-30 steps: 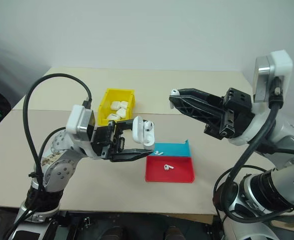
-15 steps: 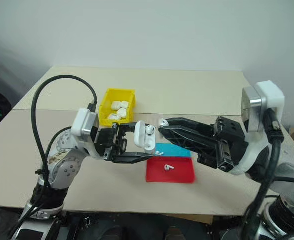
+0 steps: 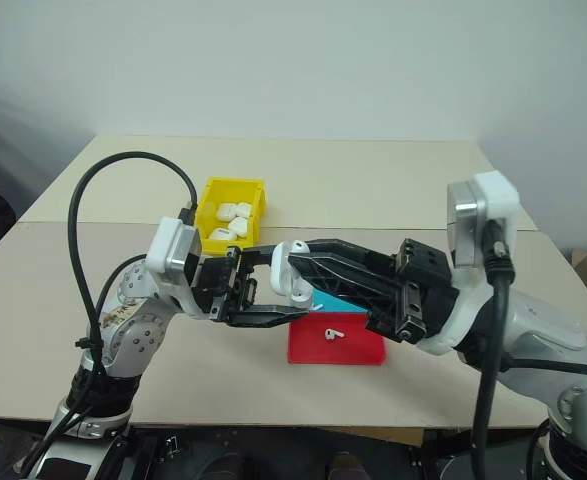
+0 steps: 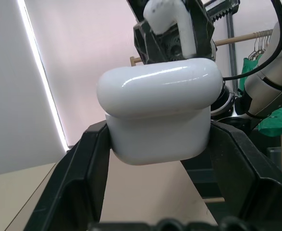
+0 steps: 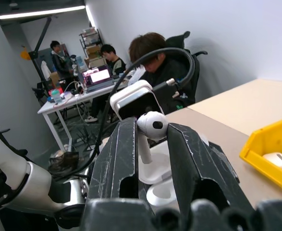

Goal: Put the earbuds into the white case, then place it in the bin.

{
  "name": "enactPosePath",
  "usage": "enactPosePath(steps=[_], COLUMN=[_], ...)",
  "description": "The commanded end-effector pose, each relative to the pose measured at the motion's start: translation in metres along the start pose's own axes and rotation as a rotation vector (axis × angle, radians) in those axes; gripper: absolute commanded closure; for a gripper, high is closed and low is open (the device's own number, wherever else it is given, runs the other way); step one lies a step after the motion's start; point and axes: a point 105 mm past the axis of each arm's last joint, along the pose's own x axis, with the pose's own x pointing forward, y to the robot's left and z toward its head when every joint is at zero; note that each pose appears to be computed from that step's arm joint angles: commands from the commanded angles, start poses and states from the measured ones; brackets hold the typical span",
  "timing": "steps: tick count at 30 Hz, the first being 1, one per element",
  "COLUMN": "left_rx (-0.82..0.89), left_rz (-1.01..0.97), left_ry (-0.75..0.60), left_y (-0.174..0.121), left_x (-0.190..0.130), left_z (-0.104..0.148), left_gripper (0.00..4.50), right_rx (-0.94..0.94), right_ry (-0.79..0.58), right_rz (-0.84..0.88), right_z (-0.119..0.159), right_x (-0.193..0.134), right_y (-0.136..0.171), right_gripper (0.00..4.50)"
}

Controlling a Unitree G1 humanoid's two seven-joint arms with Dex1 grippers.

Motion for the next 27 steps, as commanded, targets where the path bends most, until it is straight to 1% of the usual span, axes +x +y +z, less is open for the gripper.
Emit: enactPosePath(steps=[1,21,24,27], left_rx=[0.061,0.067,0.071,0.073], left_rz=[-0.015,-0.004,-0.009,-0.018], left_ry=[-0.021,-0.025,-0.025,-0.031], left_y=[0.0,0.0,0.0,0.0], left_x=[0.004,0.004,0.004,0.004], left_z=[0.01,0.008,0.008,0.01], left_gripper=[1.68,1.68,1.68,1.68], right_rx=[-0.036,-0.065,-0.096,-0.123], right_ry=[-0.011,0.045,0.065,0.092], right_rz=[0.012,-0.003,-0.009,-0.023], right_z=[0.002,-0.014,-0.017,-0.021], right_x=[0.0,-0.003,-0.002,-0.002], right_y=[0.003,0.002,0.002,0.0], right_gripper=[3.46,3.46,2.78,1.79])
